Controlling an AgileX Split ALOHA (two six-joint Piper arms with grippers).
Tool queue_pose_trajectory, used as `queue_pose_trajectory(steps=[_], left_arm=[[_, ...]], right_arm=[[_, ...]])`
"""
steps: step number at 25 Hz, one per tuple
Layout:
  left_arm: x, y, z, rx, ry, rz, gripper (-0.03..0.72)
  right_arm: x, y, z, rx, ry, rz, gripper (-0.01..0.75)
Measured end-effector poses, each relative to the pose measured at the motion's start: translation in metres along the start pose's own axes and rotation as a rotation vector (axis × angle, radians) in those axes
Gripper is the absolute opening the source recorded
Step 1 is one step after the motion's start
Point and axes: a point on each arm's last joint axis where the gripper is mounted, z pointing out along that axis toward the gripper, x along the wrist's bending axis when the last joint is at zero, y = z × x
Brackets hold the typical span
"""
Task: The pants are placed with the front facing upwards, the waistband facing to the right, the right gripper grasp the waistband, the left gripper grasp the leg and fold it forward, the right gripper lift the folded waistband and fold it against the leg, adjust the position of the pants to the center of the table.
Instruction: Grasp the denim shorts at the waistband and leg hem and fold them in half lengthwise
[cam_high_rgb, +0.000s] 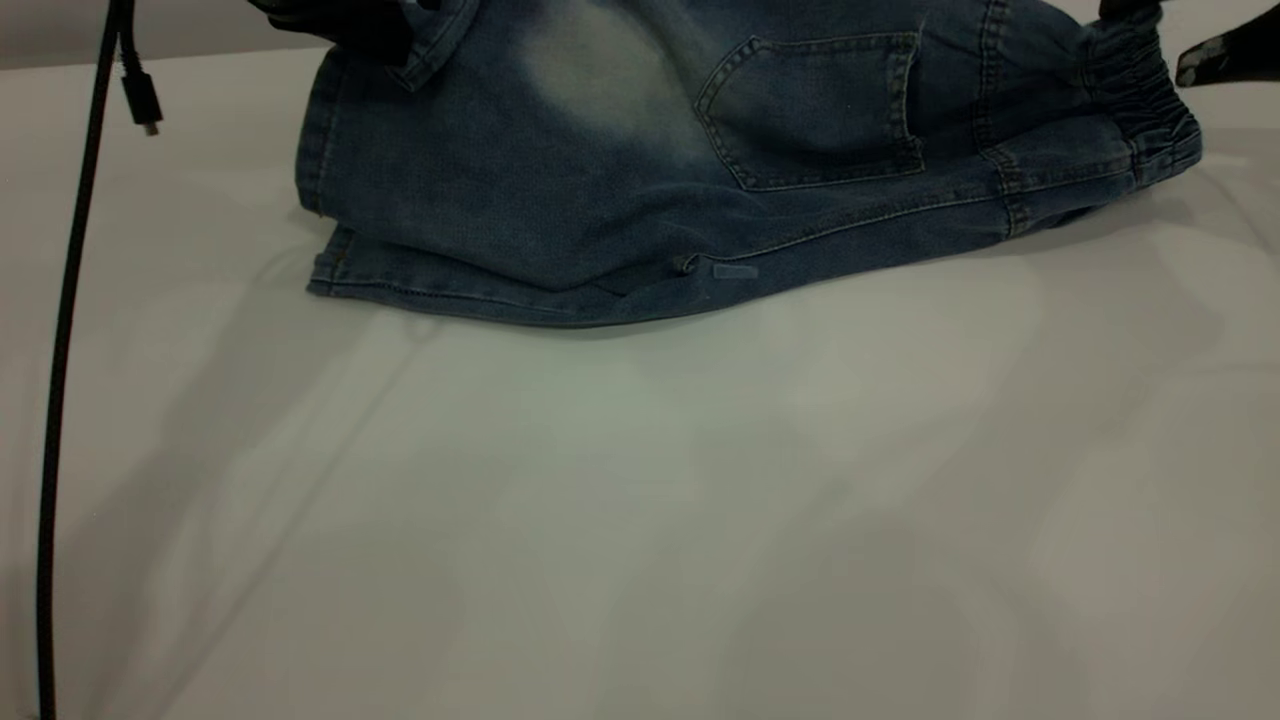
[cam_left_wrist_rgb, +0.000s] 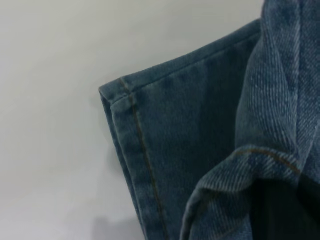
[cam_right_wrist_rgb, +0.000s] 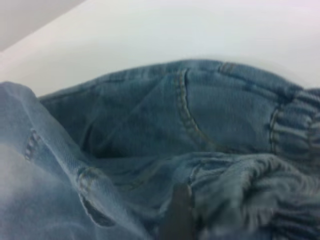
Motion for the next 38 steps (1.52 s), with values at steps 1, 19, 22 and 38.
queue_pose_trajectory(steps=[1,19,22,38], left_arm=[[0.000,0.000,0.000,0.000,0.000,0.008,0.056],[0.002,0.008,-0.001,-0.077,0.025,0.006,0.524],[0.003,0.012,-0.002,-0.092,0.027,0.003,0.524],[0.004,0.032,-0.009,-0.160,0.036,0.008,0.524]], right_arm=[[0.001,0.002,0.000,-0.004,0.001,-0.003,0.585],[-0.023,0.003,-0.035,0.043,0.153,0.179,0.586],[-0.024,-0.002,-0.029,0.076,0.169,0.199,0.586],[-0.053,-0.022,-0.001,0.127,0.119,0.352,0.586]])
